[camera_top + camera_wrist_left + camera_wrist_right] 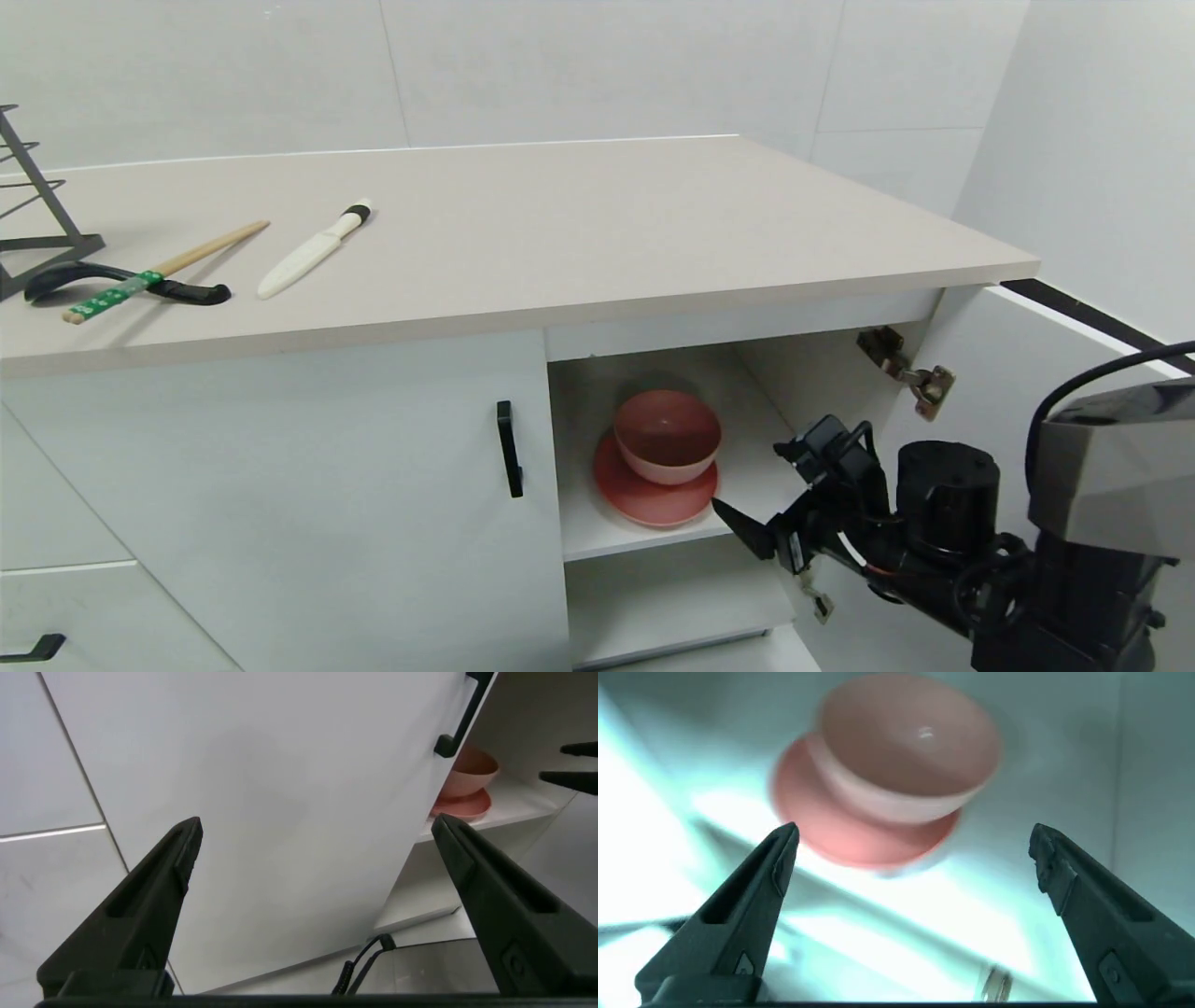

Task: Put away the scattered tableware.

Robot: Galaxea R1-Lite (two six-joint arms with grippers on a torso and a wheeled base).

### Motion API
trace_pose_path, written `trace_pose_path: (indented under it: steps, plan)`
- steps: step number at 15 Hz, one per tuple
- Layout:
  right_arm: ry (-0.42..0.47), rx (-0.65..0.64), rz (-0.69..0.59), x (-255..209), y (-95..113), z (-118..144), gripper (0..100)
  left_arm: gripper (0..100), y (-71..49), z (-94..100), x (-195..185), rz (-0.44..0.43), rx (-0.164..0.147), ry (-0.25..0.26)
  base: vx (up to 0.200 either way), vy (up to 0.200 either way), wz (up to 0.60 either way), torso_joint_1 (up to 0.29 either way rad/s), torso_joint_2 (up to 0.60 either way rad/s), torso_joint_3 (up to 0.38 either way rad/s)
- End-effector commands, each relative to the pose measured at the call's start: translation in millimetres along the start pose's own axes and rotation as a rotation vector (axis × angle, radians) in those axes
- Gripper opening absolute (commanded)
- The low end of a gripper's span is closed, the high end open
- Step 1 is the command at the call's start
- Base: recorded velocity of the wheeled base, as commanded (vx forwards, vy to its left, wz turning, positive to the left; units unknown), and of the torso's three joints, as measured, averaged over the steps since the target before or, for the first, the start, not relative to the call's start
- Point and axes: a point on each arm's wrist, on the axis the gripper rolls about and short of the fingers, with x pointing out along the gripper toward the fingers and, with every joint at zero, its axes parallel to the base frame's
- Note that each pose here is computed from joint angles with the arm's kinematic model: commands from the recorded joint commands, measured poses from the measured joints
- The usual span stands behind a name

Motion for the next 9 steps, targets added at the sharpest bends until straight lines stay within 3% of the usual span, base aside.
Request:
trace_pose_path:
  steps: [1,3,9]
  plan:
    - [-0.075,-0.027,0.049,-31.6,16.9,23.8,100,100,0.2,0.1,0.3,0.007,-0.001,0.002,0.000,0.000,0.00,0.000,0.00,0.000]
    - [-0.093,-0.037,0.084,-54.9,26.7,30.0,100,100,0.6,0.1,0.1,0.025,-0.002,-0.001,0.000,0.000,0.00,0.000,0.00,0.000]
    - [-0.187,-0.051,0.076,-115.7,26.4,48.5,100,100,0.6,0.1,0.1,0.027,0.001,-0.001,0.000,0.000,0.00,0.000,0.00,0.000]
